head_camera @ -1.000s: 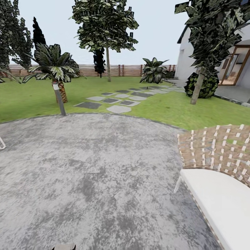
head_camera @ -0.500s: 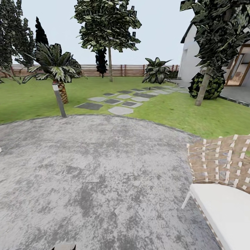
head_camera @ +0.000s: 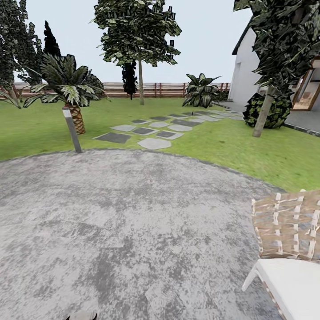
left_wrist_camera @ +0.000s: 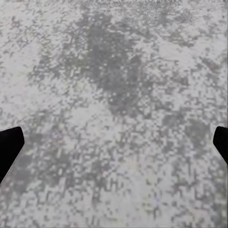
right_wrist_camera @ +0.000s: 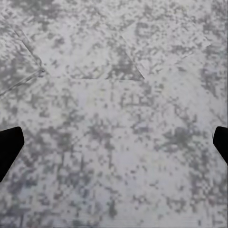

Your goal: In the garden, pick up the pesticide atomizer on the floor and spray pesticide onto both trees until each tree trunk is fully covered.

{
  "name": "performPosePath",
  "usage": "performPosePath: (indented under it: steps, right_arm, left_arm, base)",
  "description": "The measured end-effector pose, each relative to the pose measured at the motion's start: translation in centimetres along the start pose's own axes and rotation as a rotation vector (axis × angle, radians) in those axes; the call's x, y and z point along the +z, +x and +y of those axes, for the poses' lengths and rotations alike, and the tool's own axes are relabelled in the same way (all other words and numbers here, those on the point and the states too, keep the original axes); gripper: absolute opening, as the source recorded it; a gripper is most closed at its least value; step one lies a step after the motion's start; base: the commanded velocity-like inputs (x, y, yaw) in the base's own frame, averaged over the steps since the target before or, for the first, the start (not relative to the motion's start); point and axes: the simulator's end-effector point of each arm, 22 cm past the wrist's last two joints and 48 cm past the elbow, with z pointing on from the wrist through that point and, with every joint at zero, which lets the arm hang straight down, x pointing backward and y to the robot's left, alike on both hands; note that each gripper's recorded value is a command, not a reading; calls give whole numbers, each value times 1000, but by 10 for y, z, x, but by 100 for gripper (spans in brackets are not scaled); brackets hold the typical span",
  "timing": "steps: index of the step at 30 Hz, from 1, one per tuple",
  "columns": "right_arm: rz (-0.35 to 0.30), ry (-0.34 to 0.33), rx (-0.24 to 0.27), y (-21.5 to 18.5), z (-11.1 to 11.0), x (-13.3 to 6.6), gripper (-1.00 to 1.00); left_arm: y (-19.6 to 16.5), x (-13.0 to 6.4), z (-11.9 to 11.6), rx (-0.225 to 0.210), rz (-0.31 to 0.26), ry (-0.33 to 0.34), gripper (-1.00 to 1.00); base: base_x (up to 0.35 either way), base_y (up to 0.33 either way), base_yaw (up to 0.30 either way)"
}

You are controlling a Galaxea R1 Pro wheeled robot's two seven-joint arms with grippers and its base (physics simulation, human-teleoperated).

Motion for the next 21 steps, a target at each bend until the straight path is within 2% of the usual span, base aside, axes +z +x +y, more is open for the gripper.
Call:
performPosePath:
  steps: [7,21]
  right_arm:
    - [1,0,0,1,0,0,100]
    - [0,0,0,0,0,0,100]
  left_arm:
    - [0,0,0,0,1,0,100]
    - [1,0,0,0,1,0,100]
  base:
    - [339,0,115]
    - [339,0,7]
